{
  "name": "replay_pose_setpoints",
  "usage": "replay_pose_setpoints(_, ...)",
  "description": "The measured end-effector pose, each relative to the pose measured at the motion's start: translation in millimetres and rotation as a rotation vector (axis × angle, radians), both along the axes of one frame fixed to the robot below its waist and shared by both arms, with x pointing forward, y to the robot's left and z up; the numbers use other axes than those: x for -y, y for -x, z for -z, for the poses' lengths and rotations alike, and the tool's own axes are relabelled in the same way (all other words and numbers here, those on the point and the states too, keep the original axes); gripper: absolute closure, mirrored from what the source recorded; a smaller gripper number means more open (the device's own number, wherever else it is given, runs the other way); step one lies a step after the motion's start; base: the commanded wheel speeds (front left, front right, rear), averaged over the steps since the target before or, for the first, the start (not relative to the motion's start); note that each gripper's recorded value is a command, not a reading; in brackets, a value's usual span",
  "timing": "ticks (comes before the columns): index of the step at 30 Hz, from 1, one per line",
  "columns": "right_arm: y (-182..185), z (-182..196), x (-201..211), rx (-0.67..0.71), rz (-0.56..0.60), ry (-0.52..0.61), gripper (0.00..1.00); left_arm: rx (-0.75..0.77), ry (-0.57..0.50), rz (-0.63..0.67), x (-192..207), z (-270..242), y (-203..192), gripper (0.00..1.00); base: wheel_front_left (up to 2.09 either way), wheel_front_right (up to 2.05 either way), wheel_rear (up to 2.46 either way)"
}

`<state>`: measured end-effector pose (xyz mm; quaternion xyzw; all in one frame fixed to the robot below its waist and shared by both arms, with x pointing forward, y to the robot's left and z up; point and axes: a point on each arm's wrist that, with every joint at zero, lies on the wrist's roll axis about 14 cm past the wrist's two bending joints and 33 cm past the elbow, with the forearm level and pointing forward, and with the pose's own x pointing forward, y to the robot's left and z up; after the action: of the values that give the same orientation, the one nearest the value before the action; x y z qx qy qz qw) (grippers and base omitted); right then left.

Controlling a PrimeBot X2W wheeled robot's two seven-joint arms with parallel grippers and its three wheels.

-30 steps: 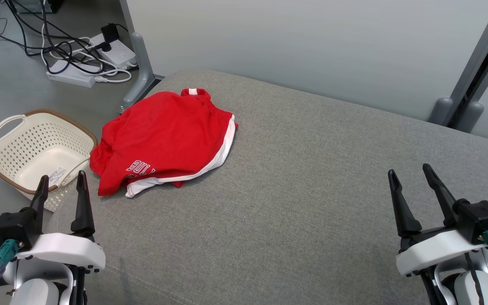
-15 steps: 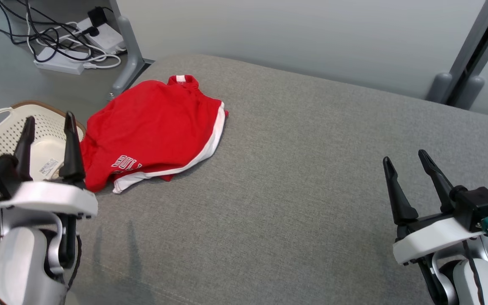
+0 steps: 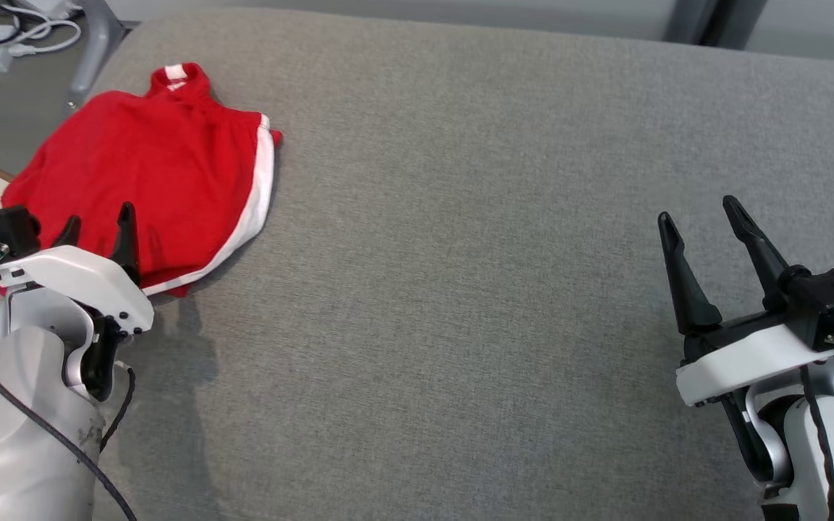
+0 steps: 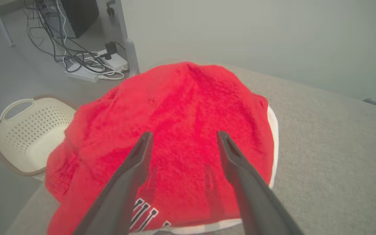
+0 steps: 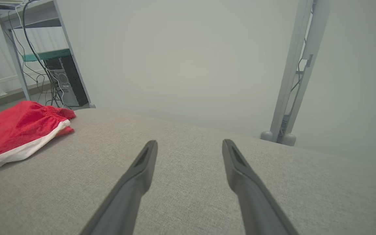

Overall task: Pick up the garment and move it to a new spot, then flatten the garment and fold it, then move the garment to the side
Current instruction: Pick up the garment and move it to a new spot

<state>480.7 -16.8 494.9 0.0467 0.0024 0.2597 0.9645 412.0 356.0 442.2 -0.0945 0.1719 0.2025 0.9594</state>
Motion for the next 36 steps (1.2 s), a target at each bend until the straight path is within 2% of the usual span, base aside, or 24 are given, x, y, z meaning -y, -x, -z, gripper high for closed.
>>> replay_pose_setpoints(5,-10,23,14,-0.045,0.033,0.014,0.00,-0.205,0.100,0.012,15,63,-1,0.00,0.00,0.00,0.00)
replay_pose_setpoints(10,-16,34,21,-0.066,0.048,0.018,0.00,-0.332,0.156,0.013,21,95,0,0.00,0.00,0.00,0.00)
replay_pose_setpoints(11,-17,36,22,-0.070,0.052,0.019,0.00,-0.350,0.162,0.019,23,99,-1,0.33,0.00,0.00,0.00)
replay_pose_setpoints(12,-17,37,23,-0.072,0.054,0.020,0.00,-0.354,0.167,0.017,24,100,-2,0.71,0.00,0.00,0.00)
replay_pose_setpoints(13,-18,37,23,-0.073,0.055,0.019,0.00,-0.345,0.166,0.013,22,99,-4,1.00,0.00,0.00,0.00)
replay_pose_setpoints(21,-18,28,27,-0.056,0.073,0.007,0.00,-0.165,0.047,0.001,-2,55,-28,1.00,0.00,0.00,0.00)
replay_pose_setpoints(29,-11,7,28,-0.013,0.084,-0.018,0.00,0.181,-0.134,-0.019,-37,-59,-61,1.00,0.00,0.00,0.00)
replay_pose_setpoints(36,6,-17,37,0.034,0.112,-0.029,0.00,0.461,-0.244,0.024,-27,-159,-64,1.00,0.00,0.00,0.00)
